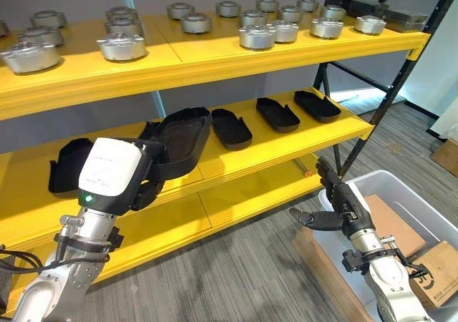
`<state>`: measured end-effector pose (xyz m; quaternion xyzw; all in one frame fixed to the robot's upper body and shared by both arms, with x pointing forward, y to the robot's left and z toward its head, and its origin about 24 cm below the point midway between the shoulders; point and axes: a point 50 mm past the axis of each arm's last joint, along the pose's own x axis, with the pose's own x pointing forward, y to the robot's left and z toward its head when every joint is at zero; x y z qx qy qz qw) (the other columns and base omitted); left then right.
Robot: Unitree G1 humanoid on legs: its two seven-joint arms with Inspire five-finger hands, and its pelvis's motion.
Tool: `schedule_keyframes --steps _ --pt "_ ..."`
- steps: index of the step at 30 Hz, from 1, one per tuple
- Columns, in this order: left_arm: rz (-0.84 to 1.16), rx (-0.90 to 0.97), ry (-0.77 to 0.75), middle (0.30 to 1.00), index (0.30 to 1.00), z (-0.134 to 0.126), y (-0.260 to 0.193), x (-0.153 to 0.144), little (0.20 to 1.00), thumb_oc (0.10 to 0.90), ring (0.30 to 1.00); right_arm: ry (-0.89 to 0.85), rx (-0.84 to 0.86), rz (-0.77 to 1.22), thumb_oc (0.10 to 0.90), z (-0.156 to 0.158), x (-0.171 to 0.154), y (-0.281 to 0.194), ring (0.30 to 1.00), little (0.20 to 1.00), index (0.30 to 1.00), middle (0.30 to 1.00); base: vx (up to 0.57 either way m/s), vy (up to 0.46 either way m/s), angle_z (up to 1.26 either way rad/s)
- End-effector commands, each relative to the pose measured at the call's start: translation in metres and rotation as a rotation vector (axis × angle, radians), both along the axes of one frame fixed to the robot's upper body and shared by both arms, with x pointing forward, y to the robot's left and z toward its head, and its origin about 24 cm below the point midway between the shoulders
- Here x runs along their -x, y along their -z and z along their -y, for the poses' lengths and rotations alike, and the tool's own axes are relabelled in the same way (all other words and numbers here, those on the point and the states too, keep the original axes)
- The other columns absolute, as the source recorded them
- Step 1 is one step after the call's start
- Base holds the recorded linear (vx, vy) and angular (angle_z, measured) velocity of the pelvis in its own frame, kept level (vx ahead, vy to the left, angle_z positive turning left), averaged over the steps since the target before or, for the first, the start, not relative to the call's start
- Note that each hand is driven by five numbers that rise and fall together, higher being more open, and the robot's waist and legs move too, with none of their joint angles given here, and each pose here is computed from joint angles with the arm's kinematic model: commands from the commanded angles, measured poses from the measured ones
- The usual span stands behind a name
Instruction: Move parts from the plastic box to the shelf.
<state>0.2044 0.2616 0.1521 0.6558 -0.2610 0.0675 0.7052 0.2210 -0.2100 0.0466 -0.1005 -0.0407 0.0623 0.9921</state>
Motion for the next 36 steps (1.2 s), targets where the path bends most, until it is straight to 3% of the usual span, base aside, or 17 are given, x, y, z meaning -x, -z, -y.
schedule_keyframes --steps 1,15,36 --pt "0.412 -0.010 0.032 0.300 0.300 0.002 -0.070 0.004 0.300 0.400 0.300 -0.049 0.033 0.245 0.900 -0.003 -0.016 -0.047 1.000 1.000 1.000 1.000 0.05 0.195 0.46" --pt "0.282 0.037 0.022 0.300 0.300 0.002 -0.047 -0.022 0.300 0.400 0.300 0.005 0.031 0.170 0.900 0.020 -0.003 -0.032 1.000 1.000 1.000 1.000 0.06 0.076 0.50" --pt "0.254 0.134 0.123 0.300 0.300 0.025 -0.037 -0.025 0.300 0.400 0.300 0.022 0.033 0.201 0.900 0.025 -0.009 -0.039 1.000 1.000 1.000 1.000 0.08 -0.084 0.13"
